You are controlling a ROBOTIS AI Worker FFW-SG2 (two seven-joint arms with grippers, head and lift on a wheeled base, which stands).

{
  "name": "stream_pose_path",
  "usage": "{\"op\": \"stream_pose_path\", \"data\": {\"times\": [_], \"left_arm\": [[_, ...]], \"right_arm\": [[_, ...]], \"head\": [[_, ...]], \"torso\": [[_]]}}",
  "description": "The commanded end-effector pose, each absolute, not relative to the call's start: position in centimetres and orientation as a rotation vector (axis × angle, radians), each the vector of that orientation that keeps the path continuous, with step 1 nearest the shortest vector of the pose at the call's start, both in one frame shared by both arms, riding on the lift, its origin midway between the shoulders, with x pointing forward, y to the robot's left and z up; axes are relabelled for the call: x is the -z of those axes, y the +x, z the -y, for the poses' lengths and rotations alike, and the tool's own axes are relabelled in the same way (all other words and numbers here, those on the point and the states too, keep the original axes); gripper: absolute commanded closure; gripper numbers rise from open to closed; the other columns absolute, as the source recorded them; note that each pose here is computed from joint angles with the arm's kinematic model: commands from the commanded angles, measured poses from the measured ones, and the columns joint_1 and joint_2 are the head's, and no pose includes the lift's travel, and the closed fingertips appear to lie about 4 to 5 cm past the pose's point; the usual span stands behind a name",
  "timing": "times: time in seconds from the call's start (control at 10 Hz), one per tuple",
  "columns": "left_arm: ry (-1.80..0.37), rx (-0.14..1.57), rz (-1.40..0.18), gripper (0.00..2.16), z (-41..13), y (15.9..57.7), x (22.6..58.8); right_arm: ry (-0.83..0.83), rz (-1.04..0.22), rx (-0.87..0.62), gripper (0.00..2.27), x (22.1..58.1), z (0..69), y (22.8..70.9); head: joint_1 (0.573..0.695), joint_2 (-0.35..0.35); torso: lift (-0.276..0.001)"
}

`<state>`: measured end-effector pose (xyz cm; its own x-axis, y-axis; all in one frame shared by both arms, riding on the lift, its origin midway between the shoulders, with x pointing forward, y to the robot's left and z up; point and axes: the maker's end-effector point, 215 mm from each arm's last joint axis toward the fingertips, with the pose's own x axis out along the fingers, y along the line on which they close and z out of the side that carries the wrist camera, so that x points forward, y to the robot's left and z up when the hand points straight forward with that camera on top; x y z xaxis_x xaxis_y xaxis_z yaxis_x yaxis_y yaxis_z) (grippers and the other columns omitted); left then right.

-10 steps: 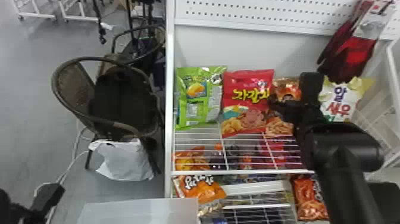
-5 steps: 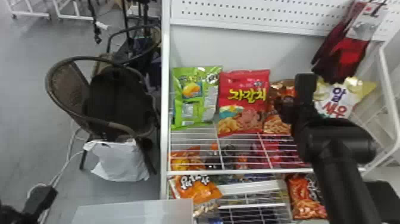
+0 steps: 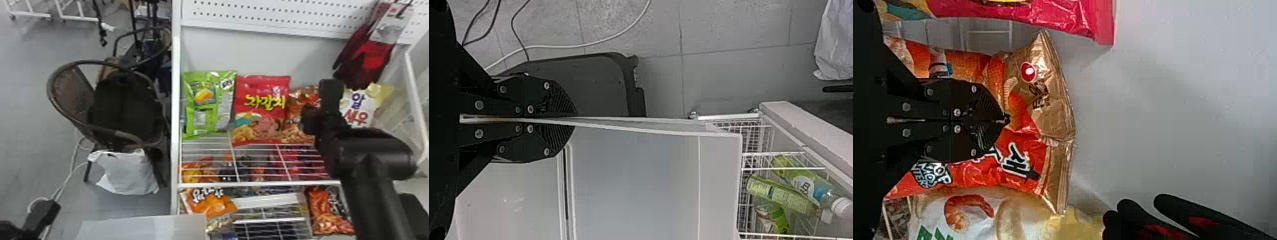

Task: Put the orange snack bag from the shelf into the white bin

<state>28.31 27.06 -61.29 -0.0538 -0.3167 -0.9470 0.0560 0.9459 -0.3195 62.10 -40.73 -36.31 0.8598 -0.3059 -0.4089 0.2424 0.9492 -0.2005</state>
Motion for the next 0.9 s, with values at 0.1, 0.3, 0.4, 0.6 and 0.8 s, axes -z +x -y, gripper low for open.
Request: {"op": "stream_pose_path", "data": {"times": [0.1, 0.3, 0.4, 0.6, 0.8], "left_arm": [[-0.204, 0.307, -1.606, 2.13, -26.9, 28.0, 61.4], [-0.204, 0.312, -1.607, 2.13, -26.5, 28.0, 61.5], [-0.205, 0.314, -1.605, 2.13, -26.4, 28.1, 61.4], [-0.203, 0.317, -1.606, 2.13, -26.0, 28.0, 61.5], [-0.198, 0.319, -1.605, 2.13, -25.9, 28.1, 61.6]], "right_arm": [[-0.15, -0.466, 0.29, 2.25, 35.1, 40.5, 58.7], [-0.138, -0.494, 0.288, 2.25, 34.2, 40.9, 55.5], [-0.13, -0.506, 0.287, 2.25, 33.5, 41.1, 54.1], [-0.116, -0.517, 0.268, 2.25, 32.2, 40.6, 51.2], [-0.083, -0.56, 0.218, 2.25, 32.0, 39.2, 47.1]], "head": [[0.695, -0.169], [0.695, -0.179], [0.695, -0.183], [0.695, -0.195], [0.695, -0.2]], "torso": [[0.001], [0.001], [0.001], [0.001], [0.001]]}}
